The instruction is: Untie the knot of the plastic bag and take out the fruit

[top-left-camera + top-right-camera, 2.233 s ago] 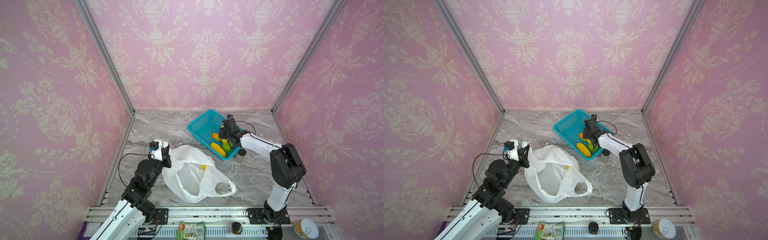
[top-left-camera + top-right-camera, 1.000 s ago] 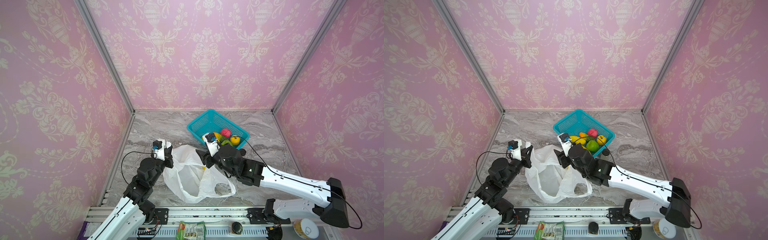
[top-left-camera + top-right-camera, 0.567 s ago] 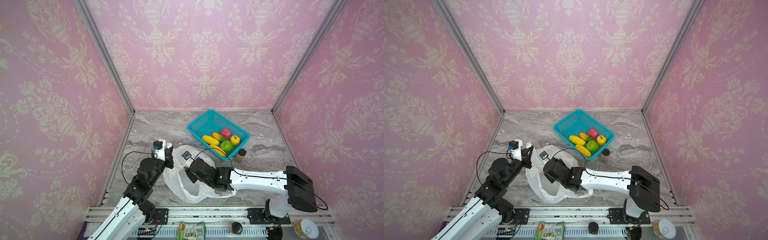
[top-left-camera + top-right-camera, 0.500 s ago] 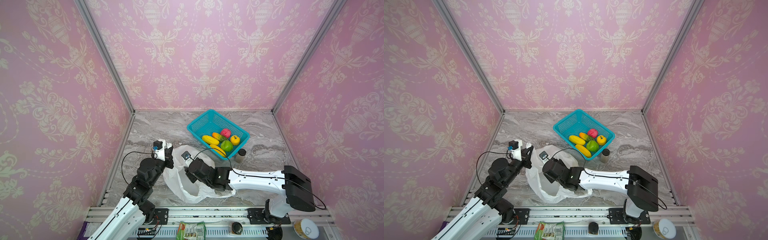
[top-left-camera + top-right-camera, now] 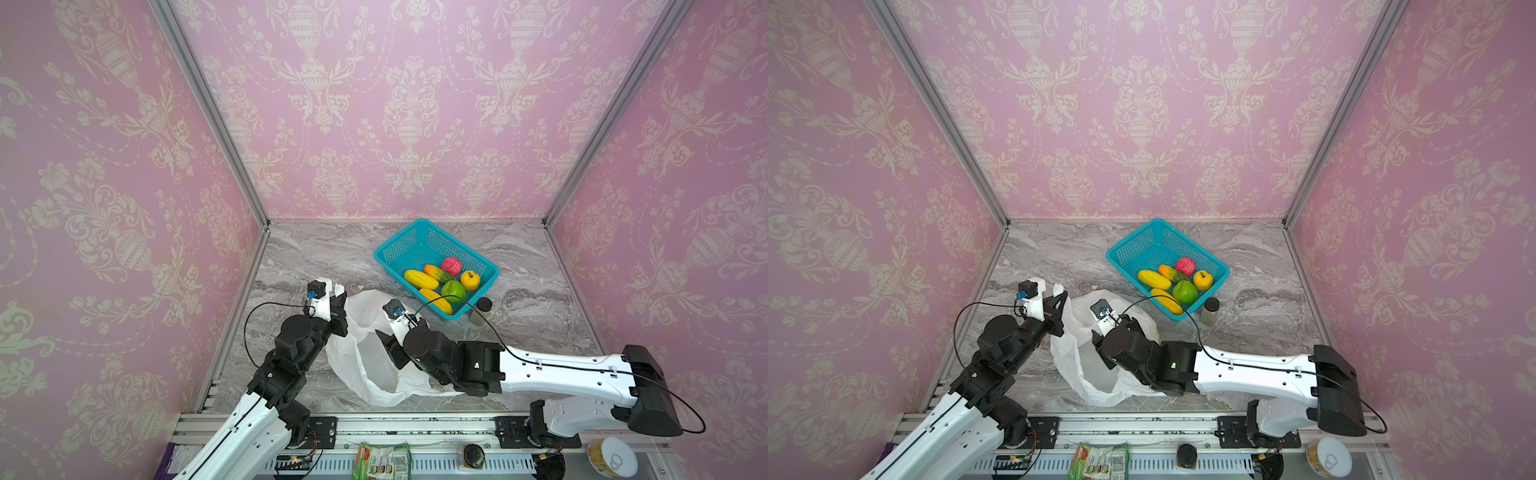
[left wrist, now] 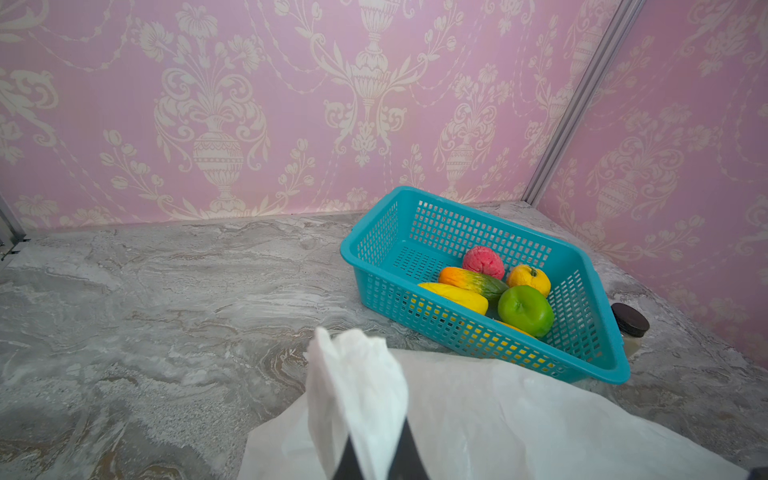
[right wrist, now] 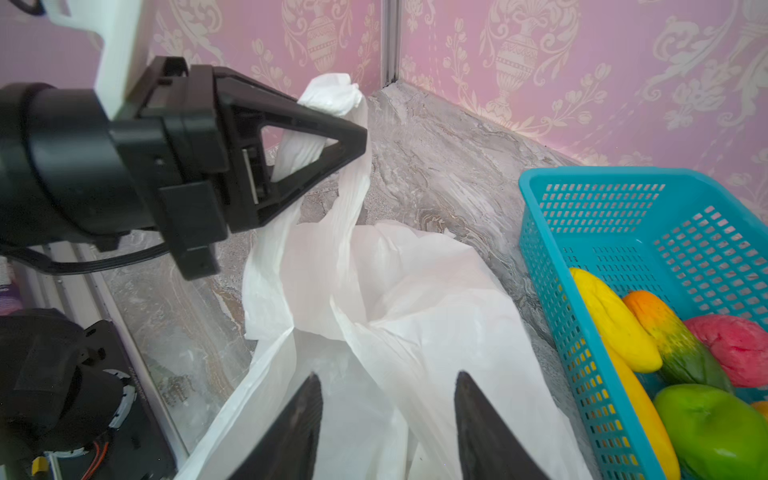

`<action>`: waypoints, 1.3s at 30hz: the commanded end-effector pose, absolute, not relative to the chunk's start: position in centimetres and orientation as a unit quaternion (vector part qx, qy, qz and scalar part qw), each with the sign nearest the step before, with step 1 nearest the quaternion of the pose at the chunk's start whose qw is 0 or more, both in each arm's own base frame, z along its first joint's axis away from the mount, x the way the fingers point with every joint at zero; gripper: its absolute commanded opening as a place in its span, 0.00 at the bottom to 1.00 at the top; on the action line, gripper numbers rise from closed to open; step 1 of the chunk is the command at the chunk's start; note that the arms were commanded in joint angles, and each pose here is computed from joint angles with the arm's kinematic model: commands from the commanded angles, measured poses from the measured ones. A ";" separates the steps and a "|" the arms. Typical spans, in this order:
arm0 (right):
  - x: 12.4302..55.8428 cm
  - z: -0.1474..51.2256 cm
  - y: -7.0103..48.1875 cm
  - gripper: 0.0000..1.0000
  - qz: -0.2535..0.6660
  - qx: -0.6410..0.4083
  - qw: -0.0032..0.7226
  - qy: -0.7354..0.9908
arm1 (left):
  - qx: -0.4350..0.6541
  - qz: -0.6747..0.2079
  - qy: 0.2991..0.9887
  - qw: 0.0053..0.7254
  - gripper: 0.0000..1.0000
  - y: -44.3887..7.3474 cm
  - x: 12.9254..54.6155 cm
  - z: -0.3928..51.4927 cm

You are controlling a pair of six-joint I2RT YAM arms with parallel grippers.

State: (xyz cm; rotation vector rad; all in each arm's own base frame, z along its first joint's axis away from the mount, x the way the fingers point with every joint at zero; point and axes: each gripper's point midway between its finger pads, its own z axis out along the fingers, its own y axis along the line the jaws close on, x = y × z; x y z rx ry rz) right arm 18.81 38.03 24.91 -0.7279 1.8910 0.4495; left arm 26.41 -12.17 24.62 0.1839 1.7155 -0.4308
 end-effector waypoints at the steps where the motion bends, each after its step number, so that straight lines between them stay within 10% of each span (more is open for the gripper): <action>1: 17.7 24.1 38.9 0.44 0.176 -0.319 0.484 0.795 | 0.098 -0.192 0.734 0.644 0.00 -12.6 26.2 26.3; 19: 19.4 7.2 35.9 0.40 -0.010 -0.276 0.338 0.900 | 0.086 -0.183 0.721 0.662 0.00 -11.7 25.8 27.3; 39: 30.6 16.4 43.9 0.72 -0.063 -0.284 0.463 0.837 | -0.043 -0.091 0.635 0.766 0.00 -1.9 18.8 33.4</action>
